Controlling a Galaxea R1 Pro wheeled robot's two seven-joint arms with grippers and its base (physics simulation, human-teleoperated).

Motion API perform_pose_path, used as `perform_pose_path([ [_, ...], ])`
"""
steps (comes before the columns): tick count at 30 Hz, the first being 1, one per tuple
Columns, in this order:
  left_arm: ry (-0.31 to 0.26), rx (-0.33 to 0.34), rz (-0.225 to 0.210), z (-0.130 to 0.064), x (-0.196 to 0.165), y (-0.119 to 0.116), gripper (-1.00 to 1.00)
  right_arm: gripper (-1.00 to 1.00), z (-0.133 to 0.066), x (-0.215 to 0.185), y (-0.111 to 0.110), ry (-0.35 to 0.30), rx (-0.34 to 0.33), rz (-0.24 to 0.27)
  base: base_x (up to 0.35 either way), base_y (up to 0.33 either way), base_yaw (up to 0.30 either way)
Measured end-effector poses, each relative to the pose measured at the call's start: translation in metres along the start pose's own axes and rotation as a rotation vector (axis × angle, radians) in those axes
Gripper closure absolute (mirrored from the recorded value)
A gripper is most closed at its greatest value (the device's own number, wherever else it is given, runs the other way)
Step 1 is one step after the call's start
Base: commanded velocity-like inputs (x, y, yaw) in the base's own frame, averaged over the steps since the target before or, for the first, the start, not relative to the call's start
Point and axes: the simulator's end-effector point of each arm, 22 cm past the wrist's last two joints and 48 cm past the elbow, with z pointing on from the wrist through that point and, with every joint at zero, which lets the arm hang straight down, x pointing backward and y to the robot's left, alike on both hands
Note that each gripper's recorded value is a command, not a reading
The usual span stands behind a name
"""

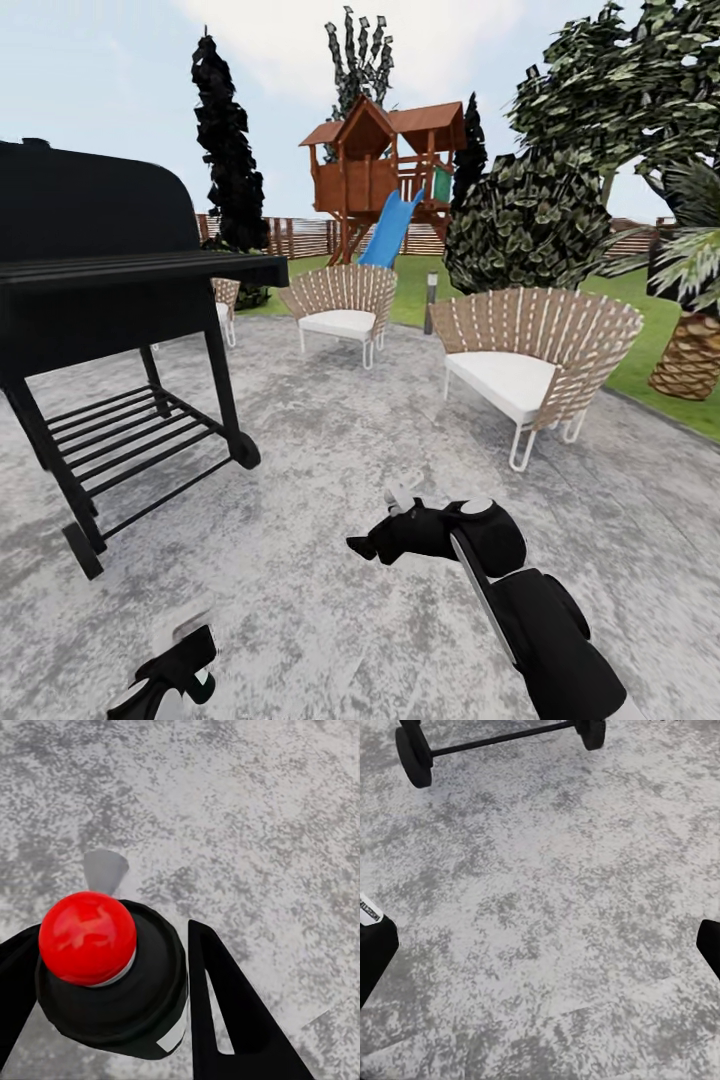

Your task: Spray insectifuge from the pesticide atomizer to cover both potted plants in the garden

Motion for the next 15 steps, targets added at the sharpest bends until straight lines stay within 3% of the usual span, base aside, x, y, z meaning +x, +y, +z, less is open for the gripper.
perform_pose_path([
  [8,0.000,0.000,0.000,0.0000,-0.0001,0.0000,1.00,-1.00,0.0000,0.0003,-0.0001,0.001,0.001,-0.001,0.000,0.007,0.300],
  [15,0.000,0.000,0.000,-0.0001,-0.0001,0.0000,1.00,-1.00,0.0001,0.0001,0.0002,0.000,0.000,-0.001,0.002,0.222,0.300],
])
